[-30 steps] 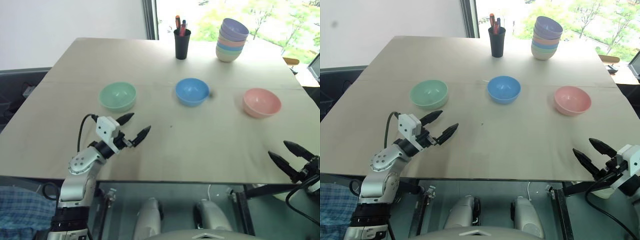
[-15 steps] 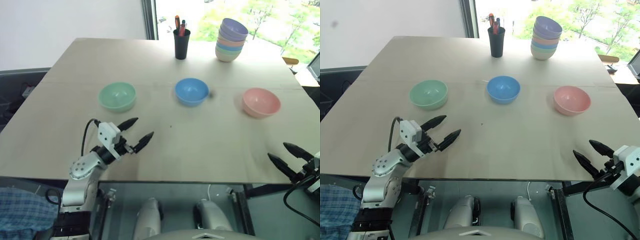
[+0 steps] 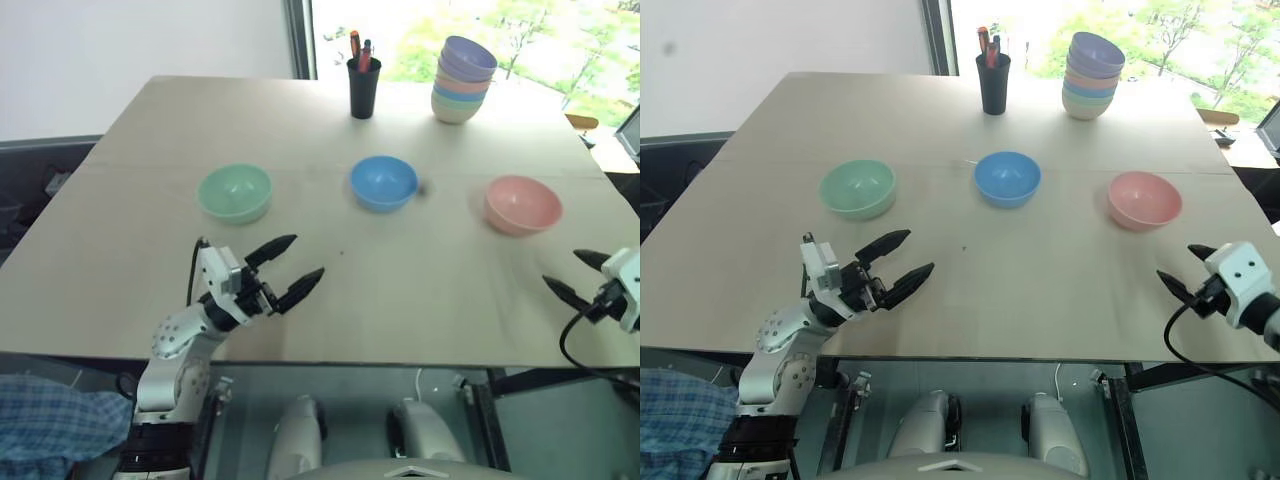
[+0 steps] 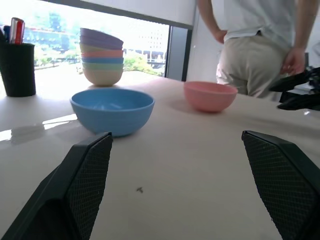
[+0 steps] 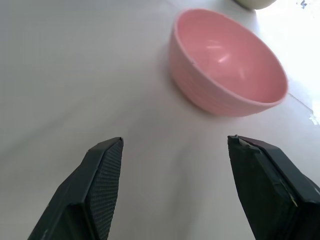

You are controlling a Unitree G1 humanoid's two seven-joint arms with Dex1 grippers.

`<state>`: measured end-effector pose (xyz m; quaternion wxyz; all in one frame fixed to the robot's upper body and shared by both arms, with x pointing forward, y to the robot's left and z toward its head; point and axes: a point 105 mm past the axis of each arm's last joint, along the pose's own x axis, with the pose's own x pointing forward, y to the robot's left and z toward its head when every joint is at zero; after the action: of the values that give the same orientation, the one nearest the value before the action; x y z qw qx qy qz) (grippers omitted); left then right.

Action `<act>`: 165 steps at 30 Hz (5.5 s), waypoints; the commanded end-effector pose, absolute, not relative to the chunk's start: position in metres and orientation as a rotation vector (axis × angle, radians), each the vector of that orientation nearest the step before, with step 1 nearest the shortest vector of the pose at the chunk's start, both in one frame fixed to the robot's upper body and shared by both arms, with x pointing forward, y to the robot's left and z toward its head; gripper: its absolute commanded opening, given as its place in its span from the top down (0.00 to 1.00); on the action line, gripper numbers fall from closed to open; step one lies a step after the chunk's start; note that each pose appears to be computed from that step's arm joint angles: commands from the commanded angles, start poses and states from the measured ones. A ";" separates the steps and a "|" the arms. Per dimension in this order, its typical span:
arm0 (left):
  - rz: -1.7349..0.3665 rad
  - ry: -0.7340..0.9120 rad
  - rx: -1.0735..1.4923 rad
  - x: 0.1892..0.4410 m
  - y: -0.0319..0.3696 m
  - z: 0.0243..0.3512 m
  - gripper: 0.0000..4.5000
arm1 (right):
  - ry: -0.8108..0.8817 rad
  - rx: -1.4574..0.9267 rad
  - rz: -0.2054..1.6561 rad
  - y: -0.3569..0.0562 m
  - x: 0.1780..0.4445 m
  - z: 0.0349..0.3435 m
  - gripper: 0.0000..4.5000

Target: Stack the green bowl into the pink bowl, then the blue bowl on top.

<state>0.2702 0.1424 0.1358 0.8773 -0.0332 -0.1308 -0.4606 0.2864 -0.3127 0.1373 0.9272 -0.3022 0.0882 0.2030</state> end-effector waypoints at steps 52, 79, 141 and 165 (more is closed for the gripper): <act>-1.053 -0.413 -0.057 0.271 0.100 0.181 0.02 | 0.175 -0.956 0.988 -0.181 0.369 0.149 0.99; -1.014 -0.373 0.010 0.274 0.118 0.173 0.02 | 0.060 -1.305 1.226 -0.052 0.301 0.132 0.34; -0.320 0.280 0.740 0.377 0.247 0.133 0.02 | -0.104 -0.496 1.086 -0.125 0.243 0.255 0.01; -0.370 0.140 0.745 0.392 0.223 0.153 0.99 | -0.107 -0.502 1.075 -0.125 0.244 0.253 0.00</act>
<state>0.3869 0.2360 0.1336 0.9128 0.3556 0.1123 -0.1667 0.2464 -0.1247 0.2483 0.8301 -0.2255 -0.0371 0.5087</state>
